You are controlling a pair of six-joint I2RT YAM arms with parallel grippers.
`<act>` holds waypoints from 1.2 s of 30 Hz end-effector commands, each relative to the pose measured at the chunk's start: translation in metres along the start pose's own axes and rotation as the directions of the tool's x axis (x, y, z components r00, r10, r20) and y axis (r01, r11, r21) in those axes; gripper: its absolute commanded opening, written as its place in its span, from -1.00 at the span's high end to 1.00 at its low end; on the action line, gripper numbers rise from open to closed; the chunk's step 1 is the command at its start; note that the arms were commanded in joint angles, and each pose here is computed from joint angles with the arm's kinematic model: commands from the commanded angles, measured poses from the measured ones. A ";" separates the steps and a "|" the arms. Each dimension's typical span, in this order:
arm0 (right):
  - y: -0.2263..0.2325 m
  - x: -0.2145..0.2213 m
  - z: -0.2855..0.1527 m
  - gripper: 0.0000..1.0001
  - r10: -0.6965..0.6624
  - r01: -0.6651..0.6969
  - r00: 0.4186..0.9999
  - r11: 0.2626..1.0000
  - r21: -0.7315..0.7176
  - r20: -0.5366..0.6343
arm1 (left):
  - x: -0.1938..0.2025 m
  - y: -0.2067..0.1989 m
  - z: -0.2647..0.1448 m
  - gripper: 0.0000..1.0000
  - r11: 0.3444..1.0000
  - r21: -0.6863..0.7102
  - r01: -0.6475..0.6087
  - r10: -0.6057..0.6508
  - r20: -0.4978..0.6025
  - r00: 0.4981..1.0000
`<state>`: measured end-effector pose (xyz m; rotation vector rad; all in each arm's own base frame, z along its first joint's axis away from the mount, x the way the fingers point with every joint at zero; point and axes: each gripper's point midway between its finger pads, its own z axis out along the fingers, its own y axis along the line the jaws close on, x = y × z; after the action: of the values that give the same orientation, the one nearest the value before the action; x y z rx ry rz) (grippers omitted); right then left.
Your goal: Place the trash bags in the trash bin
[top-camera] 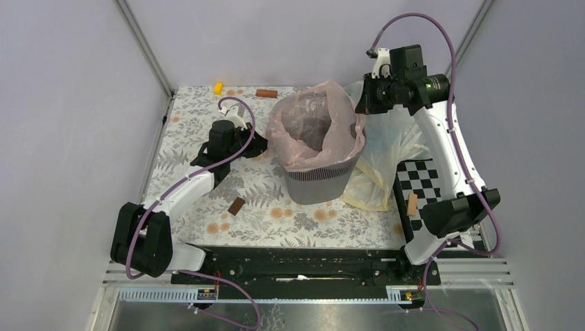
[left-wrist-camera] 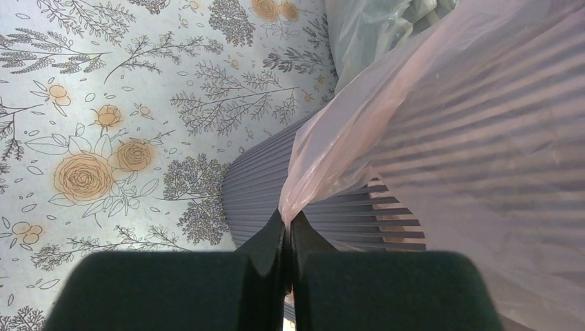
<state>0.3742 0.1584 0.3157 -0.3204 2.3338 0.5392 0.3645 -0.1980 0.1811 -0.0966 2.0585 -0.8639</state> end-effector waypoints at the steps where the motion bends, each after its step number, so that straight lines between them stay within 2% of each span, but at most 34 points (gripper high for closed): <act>1: -0.001 -0.014 -0.015 1.00 -0.013 0.011 0.999 0.999 0.041 0.046 | -0.015 -0.008 -0.002 1.00 1.000 0.020 -0.024 0.022 0.067 0.997; 5: -0.015 -0.023 -0.018 1.00 -0.007 -0.001 0.997 0.994 0.107 0.072 | -0.013 -0.005 -0.001 1.00 1.000 0.009 -0.029 0.029 0.063 0.998; 11: -0.039 -0.024 -0.012 1.00 0.057 -0.063 0.997 0.990 0.124 0.052 | -0.005 0.002 0.007 1.00 1.000 -0.005 -0.022 0.022 0.045 0.999; 18: -0.057 0.012 0.008 0.99 0.089 -0.071 0.992 0.982 0.177 -0.092 | 0.015 -0.003 0.017 1.00 1.000 0.014 -0.028 0.028 0.002 1.000; 25: -0.057 0.051 0.007 1.00 0.110 -0.083 0.983 0.981 0.176 -0.150 | 0.027 -0.025 0.022 1.00 0.997 0.077 -0.026 0.029 -0.028 0.999; 31: -0.038 0.069 0.006 1.00 0.161 -0.154 0.983 0.985 0.084 -0.088 | 0.019 -0.038 0.014 0.94 0.993 0.116 -0.017 0.017 -0.001 1.000; 36: -0.045 0.090 0.013 1.00 0.217 -0.213 0.976 0.971 0.110 -0.028 | 0.012 -0.044 0.006 0.90 0.991 0.132 -0.011 0.007 0.031 0.999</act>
<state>0.3336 0.1141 0.2310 -0.1013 2.5222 0.4706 0.3531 -0.2352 0.1648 -0.0434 2.0810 -0.9274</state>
